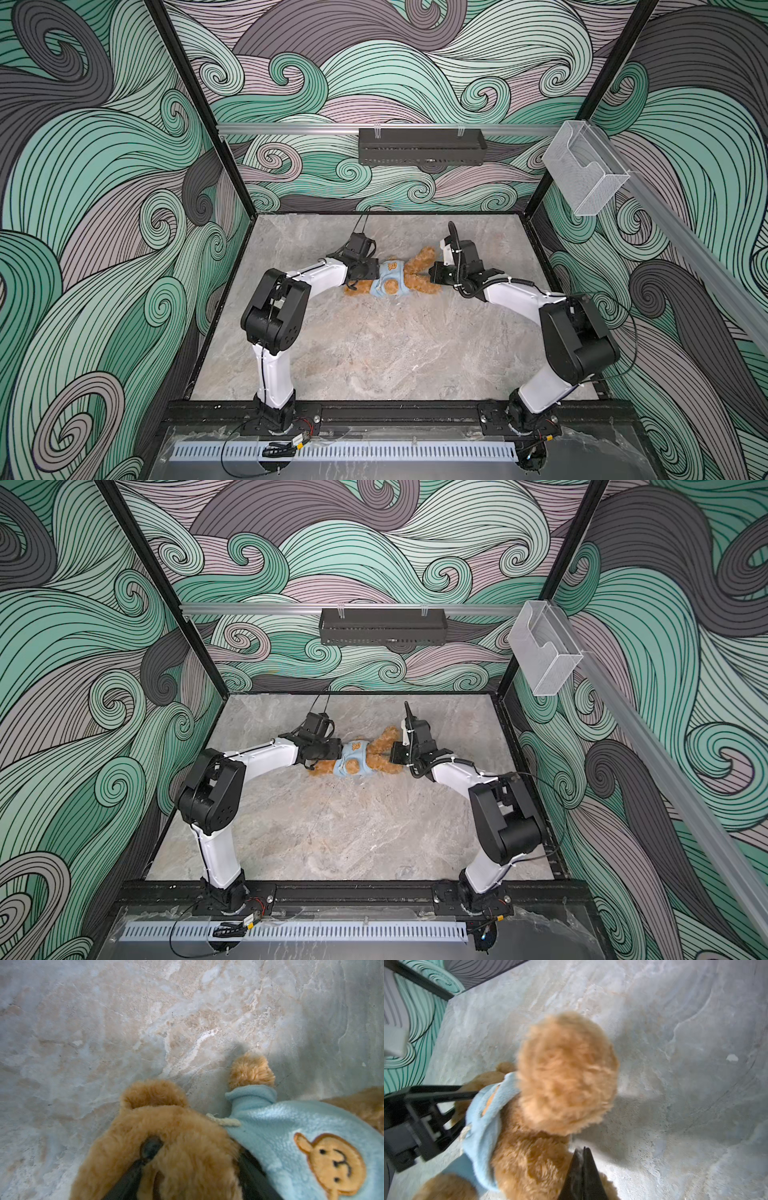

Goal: Dress the teddy bear

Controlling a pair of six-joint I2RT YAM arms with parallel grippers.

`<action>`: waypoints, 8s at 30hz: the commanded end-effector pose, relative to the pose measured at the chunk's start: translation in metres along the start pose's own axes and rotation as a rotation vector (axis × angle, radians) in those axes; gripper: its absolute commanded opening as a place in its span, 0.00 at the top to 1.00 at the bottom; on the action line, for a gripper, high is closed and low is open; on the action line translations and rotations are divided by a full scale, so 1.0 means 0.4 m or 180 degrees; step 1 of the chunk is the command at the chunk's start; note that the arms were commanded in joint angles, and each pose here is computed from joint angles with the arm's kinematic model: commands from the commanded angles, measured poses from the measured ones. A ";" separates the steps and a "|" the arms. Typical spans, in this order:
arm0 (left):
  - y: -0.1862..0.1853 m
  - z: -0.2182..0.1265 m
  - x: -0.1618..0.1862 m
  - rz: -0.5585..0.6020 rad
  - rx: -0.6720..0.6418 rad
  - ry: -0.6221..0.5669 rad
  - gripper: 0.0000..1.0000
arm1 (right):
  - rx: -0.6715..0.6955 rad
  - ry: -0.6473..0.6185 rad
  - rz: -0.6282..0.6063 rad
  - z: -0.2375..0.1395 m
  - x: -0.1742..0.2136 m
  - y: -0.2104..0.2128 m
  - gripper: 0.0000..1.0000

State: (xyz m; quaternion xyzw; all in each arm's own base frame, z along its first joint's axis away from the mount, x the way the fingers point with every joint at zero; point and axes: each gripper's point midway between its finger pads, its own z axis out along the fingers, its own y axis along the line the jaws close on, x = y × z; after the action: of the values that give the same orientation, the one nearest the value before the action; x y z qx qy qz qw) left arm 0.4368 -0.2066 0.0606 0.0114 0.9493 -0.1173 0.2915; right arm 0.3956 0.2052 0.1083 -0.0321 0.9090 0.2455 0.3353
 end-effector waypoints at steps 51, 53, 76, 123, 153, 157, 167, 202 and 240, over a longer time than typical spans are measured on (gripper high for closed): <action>-0.118 -0.293 -0.088 0.0988 0.0881 -0.1158 0.15 | -0.0419 0.0603 -0.0161 -0.098 0.089 0.057 1.00; -0.184 -0.334 -0.050 0.1605 0.1302 -0.1508 0.15 | -0.0482 0.0616 -0.0077 -0.097 0.084 0.057 1.00; -0.407 -0.108 0.110 0.3844 0.1174 -0.1240 0.39 | -0.0938 0.0571 0.0288 -0.100 0.069 0.102 1.00; -0.373 -0.345 0.160 0.2743 0.2866 -0.0066 1.00 | 0.0635 -0.0804 -0.1493 -0.297 -0.004 0.047 0.83; -0.340 -0.244 0.205 0.3874 0.1604 -0.1097 0.01 | -0.0333 -0.0027 -0.0303 -0.190 0.031 0.042 0.64; -0.316 -0.352 0.195 0.3036 0.1683 -0.1155 0.02 | -0.0322 0.0327 -0.0368 -0.157 0.125 0.040 0.73; 0.003 -0.331 0.158 -0.0461 0.0307 -0.0665 0.04 | -0.0882 0.0699 -0.0310 -0.110 0.330 0.158 0.86; -0.048 0.027 -0.069 -0.1191 0.0595 0.0103 0.13 | -0.1324 0.0560 -0.0669 -0.157 0.268 0.234 0.67; 0.527 -0.314 -0.006 0.0179 -0.1478 -0.1713 0.01 | 0.1785 -0.1379 -0.1194 -0.210 -0.051 -0.406 0.10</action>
State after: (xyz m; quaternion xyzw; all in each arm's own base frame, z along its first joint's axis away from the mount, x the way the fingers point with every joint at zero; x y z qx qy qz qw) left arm 0.3843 0.0295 0.1048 -0.0676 0.8554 0.1535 0.4901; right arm 0.3843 0.0258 0.0721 -0.0670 0.8703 -0.1089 0.4757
